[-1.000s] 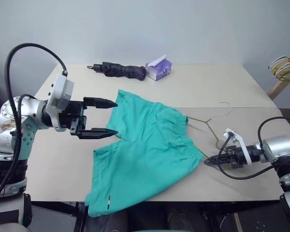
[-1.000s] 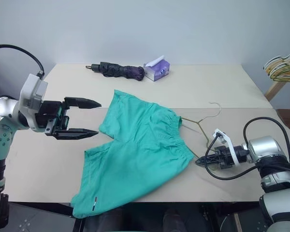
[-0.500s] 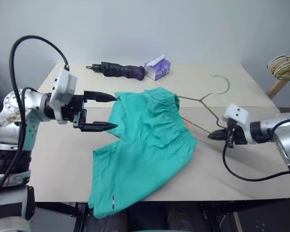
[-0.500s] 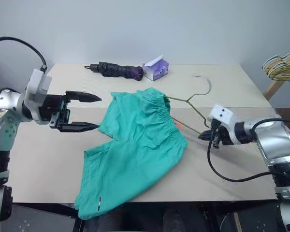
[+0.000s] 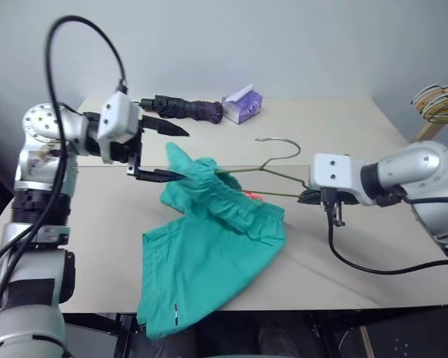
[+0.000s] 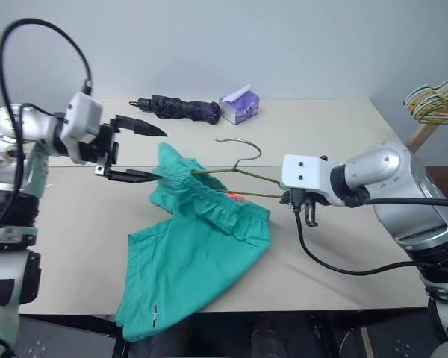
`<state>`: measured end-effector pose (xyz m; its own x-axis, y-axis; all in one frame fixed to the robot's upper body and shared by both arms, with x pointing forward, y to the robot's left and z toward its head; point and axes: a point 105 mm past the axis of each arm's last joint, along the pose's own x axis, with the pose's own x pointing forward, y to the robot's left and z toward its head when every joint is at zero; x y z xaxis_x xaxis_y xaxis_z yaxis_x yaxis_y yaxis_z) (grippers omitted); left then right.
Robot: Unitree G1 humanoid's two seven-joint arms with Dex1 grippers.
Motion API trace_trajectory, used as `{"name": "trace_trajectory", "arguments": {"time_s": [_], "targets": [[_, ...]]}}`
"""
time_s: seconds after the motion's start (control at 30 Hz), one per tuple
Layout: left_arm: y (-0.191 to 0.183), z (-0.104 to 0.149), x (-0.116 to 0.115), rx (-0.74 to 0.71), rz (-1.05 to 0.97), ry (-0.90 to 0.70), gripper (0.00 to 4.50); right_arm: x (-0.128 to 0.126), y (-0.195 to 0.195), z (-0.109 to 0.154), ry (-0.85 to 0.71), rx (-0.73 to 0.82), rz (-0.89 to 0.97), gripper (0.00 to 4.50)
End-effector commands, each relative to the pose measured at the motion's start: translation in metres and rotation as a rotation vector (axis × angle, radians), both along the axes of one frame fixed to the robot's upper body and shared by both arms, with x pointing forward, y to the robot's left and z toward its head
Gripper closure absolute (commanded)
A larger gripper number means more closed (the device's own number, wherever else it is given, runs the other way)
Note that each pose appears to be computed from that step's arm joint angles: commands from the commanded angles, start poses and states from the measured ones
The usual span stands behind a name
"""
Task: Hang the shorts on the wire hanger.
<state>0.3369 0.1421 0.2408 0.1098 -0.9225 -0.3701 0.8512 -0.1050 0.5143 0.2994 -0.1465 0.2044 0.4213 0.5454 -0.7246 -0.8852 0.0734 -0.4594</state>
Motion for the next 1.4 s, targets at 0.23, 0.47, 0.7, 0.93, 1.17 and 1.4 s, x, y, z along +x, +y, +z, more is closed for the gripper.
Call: {"name": "trace_trajectory", "arguments": {"time_s": [0.23,0.47,0.7,0.93,1.17,1.4], "targets": [[-0.017,-0.023,0.009,0.156,-0.075,-0.068,0.01,-0.01,0.011,0.015,0.04,0.013,0.028,4.5],[-0.016,-0.025,0.012,0.167,-0.074,-0.076,1.87,-0.016,0.012,0.022,0.098,0.05,0.015,4.5],[-0.018,-0.021,0.013,0.122,-0.07,-0.055,4.1,-0.02,0.011,0.022,0.132,0.057,0.004,4.5],[-0.018,-0.02,0.01,0.089,-0.071,-0.018,4.46,-0.021,0.013,0.019,0.115,0.075,0.034,4.5],[-0.015,-0.021,0.004,0.077,-0.076,0.02,4.5,-0.017,0.006,0.017,0.077,0.095,-0.015,2.83],[-0.006,-0.023,0.0,0.063,-0.059,0.063,4.5,0.009,-0.048,0.042,-0.039,0.158,-0.291,0.6]]}}
